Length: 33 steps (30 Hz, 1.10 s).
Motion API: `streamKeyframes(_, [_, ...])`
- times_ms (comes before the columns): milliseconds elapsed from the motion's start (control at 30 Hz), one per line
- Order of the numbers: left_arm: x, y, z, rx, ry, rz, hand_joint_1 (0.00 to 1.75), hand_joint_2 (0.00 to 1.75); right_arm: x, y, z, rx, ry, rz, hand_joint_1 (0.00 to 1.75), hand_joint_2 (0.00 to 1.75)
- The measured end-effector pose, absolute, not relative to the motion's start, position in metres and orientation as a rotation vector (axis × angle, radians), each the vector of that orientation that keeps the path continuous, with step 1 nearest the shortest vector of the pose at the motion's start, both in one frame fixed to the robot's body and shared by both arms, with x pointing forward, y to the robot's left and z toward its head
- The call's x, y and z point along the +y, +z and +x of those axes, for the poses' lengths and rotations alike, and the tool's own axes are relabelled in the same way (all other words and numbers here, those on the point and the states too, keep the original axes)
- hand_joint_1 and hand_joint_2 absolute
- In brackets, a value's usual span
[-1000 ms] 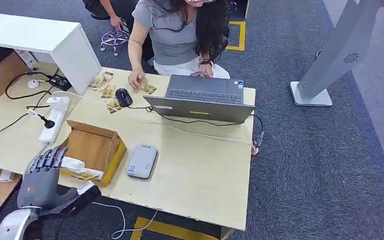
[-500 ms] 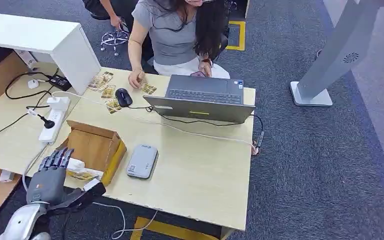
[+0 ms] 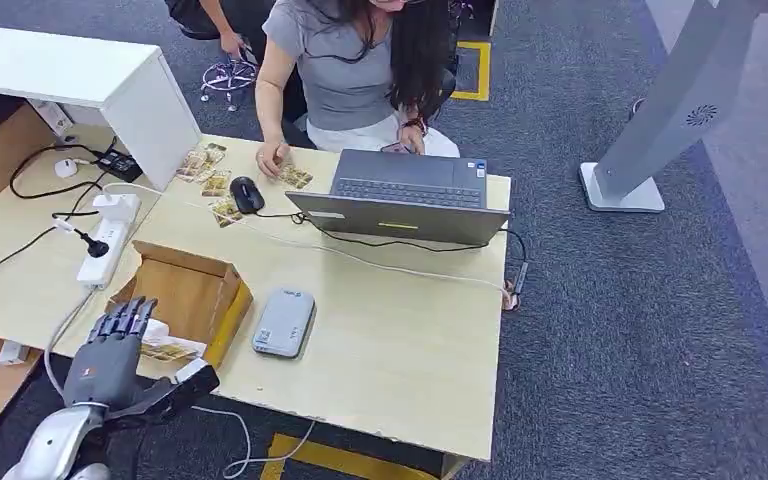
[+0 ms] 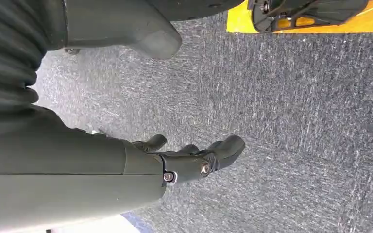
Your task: Pass the card to the sensor for recognition and then transmit it.
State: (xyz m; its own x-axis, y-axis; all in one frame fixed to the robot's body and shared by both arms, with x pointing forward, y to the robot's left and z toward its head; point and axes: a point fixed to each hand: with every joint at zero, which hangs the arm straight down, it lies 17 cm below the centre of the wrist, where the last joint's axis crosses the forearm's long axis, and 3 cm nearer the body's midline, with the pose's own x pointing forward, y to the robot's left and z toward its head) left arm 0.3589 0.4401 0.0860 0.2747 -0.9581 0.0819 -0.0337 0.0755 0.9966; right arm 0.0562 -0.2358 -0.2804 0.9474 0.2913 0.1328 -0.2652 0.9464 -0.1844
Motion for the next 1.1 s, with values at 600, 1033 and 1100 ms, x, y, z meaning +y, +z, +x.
streamKeyframes(600, [0.4363, 0.0831, 0.3587, -1.072, -0.908, 1.248, 1.75, 1.75, -0.2344, -0.2803, 0.0566, -0.167, 0.291, -0.159, 0.00, 1.75])
streamKeyframes(1033, [0.4361, 0.0827, 0.3587, -1.074, -0.903, 1.243, 1.75, 1.75, -0.2345, -0.2803, 0.0566, -0.167, 0.292, -0.157, 0.00, 1.75])
streamKeyframes(1100, [0.4361, 0.0828, 0.3587, -1.075, -0.903, 1.243, 1.75, 1.75, -0.2346, -0.2803, 0.0567, -0.168, 0.293, -0.157, 0.00, 1.75])
